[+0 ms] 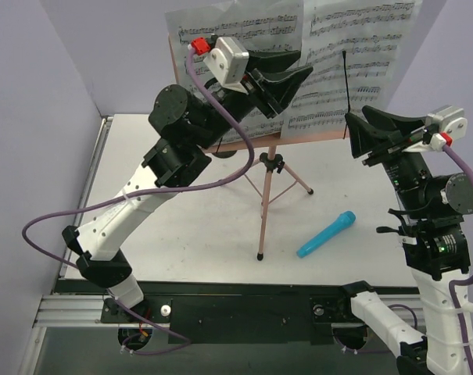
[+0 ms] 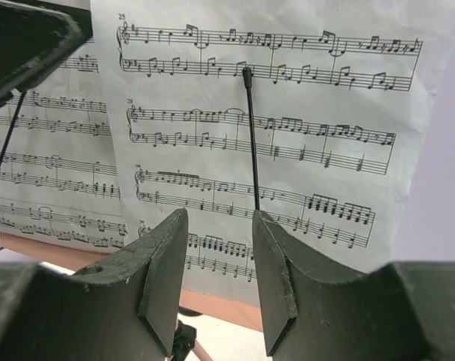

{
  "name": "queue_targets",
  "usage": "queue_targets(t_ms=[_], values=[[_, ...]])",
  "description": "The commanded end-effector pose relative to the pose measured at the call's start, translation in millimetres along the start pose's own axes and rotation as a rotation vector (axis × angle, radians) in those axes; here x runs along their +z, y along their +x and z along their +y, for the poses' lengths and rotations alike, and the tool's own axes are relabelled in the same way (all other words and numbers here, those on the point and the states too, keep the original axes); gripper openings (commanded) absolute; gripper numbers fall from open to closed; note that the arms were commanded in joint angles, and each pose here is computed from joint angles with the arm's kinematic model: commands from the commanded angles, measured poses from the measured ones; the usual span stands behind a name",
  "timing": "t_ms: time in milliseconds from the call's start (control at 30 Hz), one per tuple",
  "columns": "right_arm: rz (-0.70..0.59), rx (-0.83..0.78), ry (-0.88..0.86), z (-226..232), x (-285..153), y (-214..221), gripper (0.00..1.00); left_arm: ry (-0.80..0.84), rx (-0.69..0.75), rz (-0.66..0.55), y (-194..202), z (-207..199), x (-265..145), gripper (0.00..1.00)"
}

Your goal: Set up the instrument practice props

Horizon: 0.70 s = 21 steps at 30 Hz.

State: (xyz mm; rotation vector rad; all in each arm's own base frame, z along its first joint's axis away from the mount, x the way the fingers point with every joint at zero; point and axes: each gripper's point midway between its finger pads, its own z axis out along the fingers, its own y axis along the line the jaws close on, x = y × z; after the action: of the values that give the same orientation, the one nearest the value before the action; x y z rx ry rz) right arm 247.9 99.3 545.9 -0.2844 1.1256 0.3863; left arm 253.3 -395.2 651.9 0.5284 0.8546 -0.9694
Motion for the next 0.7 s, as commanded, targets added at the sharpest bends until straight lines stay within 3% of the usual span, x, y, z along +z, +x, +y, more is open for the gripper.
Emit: queue_targets(t_ms=[0,233,267,333,367,400,433,567,667], values=[[-0.049,-0.025,-0.019,4.5,-6.6,-12.9,0.36,0.047,-0.011,-0.069,-44.1,-12.4,-20.3,0.46],[0.034,0.032,0.035,-0.2,-23.9,14.2,0.36,0.016,-0.039,0.041,-50.6,-14.2,-63.1,0.57],[0.034,0.04,0.035,0.3,-25.4,16.1,0.36,0.008,-0.039,0.074,-36.5,-12.9,-68.1,0.59],[0.034,0.052,0.031,2.6,-31.4,21.6,0.36,-0.009,-0.042,0.131,-24.5,-11.7,-89.9,0.63],[0.037,0.064,0.025,4.9,-35.8,24.5,0.36,-0.012,-0.038,0.107,-40.2,-12.7,-102.2,0.64],[0.048,0.069,0.022,6.0,-38.1,28.4,0.36,-0.019,-0.043,0.152,-20.3,-12.4,-110.1,0.64],[0.054,0.081,0.01,9.3,-42.0,31.2,0.37,-0.023,-0.041,0.138,-32.3,-13.3,-122.9,0.65],[0.104,0.187,-0.018,21.8,-56.4,48.0,0.36,-0.079,-0.061,0.294,22.9,-8.1,-173.2,0.66],[0.146,0.3,-0.045,34.1,-68.3,67.6,0.36,-0.136,-0.093,0.329,49.0,-4.9,-220.8,0.66]])
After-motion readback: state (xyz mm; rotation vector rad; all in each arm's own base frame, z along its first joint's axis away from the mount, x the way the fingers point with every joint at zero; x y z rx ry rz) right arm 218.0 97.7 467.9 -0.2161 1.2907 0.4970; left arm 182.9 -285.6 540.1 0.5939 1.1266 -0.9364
